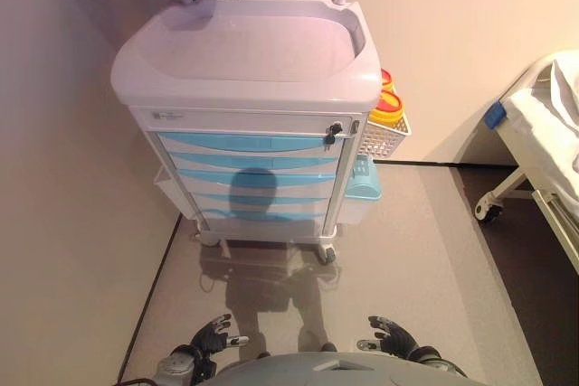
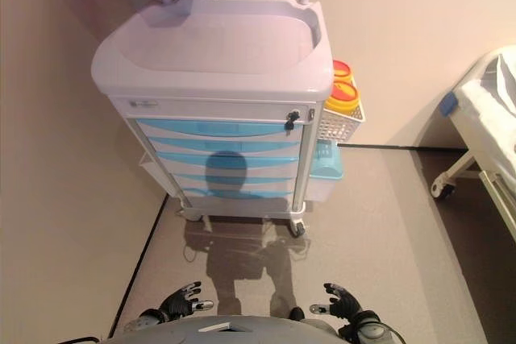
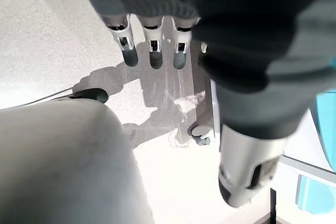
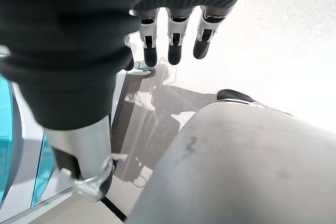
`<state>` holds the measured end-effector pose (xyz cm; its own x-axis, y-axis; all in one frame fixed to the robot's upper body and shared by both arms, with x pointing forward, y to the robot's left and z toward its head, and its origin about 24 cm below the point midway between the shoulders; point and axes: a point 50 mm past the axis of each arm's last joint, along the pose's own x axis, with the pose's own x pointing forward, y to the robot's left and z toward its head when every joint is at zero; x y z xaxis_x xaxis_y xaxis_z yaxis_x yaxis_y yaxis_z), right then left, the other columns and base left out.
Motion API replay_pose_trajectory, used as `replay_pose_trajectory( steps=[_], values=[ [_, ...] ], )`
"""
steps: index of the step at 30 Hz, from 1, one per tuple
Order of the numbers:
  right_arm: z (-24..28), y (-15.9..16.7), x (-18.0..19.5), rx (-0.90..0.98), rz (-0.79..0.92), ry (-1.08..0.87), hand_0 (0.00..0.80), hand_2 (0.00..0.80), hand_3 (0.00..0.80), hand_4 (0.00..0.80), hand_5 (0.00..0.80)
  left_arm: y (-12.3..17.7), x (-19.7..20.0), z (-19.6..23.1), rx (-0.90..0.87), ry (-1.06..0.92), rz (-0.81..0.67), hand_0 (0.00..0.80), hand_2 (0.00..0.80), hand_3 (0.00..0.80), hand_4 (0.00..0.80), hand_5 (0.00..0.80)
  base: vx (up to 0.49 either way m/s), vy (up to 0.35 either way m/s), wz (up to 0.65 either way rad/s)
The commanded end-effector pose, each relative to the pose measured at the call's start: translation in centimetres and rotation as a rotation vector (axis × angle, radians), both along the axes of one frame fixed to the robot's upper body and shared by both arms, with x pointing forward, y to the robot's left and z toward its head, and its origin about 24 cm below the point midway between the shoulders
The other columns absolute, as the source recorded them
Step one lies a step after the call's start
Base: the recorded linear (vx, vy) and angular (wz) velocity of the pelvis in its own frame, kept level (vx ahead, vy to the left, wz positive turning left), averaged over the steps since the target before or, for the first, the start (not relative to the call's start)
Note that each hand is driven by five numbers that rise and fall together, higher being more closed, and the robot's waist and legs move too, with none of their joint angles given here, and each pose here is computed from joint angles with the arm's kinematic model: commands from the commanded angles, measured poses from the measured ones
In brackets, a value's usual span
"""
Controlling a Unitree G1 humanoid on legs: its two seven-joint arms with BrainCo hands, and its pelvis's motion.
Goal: Open the drawer and pick up the medicine
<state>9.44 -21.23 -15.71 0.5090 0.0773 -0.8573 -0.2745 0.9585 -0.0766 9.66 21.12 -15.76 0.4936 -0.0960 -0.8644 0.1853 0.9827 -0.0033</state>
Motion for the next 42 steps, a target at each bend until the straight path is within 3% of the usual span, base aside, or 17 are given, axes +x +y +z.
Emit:
replay_pose_trajectory(
  steps=[1, 10, 20, 31, 36, 42],
  values=[
    [0.4, 0.8, 2.0, 0.043, 0.009, -0.05, 0.0, 0.0, 0.0, 0.0, 0.0, -0.5, 1.0, 0.0, -0.025, -0.033, 0.072, 0.0, 0.0, 0.0, 0.0, 0.0, 0.078, 0.033, 0.0],
    [0.8, 0.5, 2.5, 0.047, 0.0, -0.106, 0.0, 0.0, 0.0, 0.0, 0.0, 0.3, 2.2, 0.6, -0.055, -0.109, 0.241, 0.0, 0.0, 0.0, 0.0, 0.0, 0.045, 0.055, -0.02],
    [3.4, 1.5, 8.1, 0.11, 0.011, -0.334, 0.0, 0.0, 0.0, 0.0, 0.0, 0.8, 9.9, 4.4, -0.232, -0.436, 0.459, 0.0, 0.0, 0.0, 0.0, 0.0, -0.106, 0.052, -0.15],
    [6.2, 2.5, 12.2, 0.136, 0.042, -0.516, 0.0, 0.0, 0.0, 0.0, 0.0, 0.2, 19.9, 14.7, -0.707, -1.005, 0.641, 0.0, 0.0, 0.0, 0.0, 0.0, -0.074, 0.048, -0.19],
    [6.5, 2.0, 12.1, 0.15, 0.011, -0.538, 0.0, 0.0, 0.0, 0.0, 0.0, 2.3, 23.4, 21.0, -0.899, -1.259, 0.658, 0.0, 0.0, 0.0, 0.0, 0.0, 0.008, 0.025, -0.22],
    [6.0, 1.8, 10.9, 0.152, 0.019, -0.513, 0.0, 0.0, 0.0, 0.0, 0.0, 4.9, 26.0, 27.8, -1.008, -1.455, 0.651, 0.0, 0.0, 0.0, 0.0, 0.0, 0.066, 0.001, -0.13]
  ],
)
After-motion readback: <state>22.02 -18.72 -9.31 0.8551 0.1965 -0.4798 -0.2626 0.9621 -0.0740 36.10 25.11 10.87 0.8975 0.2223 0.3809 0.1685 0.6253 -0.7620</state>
